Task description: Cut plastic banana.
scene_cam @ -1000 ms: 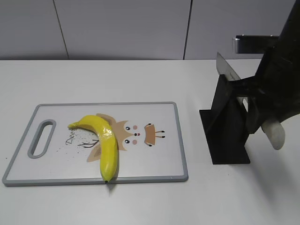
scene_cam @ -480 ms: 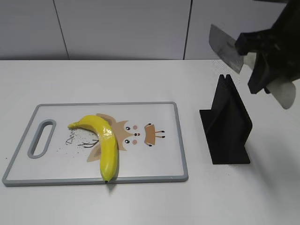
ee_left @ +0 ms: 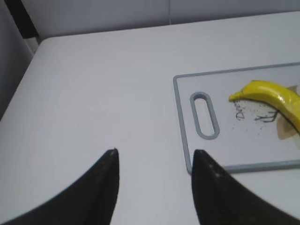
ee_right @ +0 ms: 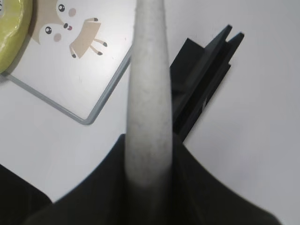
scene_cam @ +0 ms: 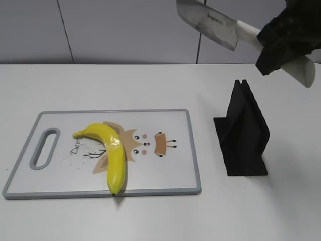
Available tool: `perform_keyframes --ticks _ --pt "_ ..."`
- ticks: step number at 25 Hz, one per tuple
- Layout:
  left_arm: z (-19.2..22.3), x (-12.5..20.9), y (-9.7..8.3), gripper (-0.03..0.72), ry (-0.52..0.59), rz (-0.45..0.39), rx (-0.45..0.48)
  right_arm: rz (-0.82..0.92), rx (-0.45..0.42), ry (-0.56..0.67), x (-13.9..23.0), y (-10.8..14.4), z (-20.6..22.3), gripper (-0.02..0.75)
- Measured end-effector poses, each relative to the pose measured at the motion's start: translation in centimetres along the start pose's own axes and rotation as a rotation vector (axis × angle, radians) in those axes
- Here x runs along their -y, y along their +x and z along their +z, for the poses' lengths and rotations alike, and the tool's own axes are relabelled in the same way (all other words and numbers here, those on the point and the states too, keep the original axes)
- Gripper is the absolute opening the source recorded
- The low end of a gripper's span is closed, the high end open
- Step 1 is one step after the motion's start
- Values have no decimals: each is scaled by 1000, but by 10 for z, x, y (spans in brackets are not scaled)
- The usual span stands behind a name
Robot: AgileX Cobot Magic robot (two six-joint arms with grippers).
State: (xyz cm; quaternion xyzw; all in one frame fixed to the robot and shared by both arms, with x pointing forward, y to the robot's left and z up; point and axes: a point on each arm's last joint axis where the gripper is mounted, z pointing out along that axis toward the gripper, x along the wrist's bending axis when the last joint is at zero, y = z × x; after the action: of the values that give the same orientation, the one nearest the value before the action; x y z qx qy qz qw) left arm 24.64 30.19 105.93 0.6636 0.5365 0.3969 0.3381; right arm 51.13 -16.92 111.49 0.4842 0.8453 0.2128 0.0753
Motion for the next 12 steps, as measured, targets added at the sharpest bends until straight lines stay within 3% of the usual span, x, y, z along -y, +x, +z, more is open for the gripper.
perform_keyframes --ticks 5,12 --pt "28 -31 5 488 -34 13 -5 -235 -11 -68 -7 1 3 188" --pt "72 -80 7 582 -72 92 58 -477 -151 -89 -22 10 21 188"
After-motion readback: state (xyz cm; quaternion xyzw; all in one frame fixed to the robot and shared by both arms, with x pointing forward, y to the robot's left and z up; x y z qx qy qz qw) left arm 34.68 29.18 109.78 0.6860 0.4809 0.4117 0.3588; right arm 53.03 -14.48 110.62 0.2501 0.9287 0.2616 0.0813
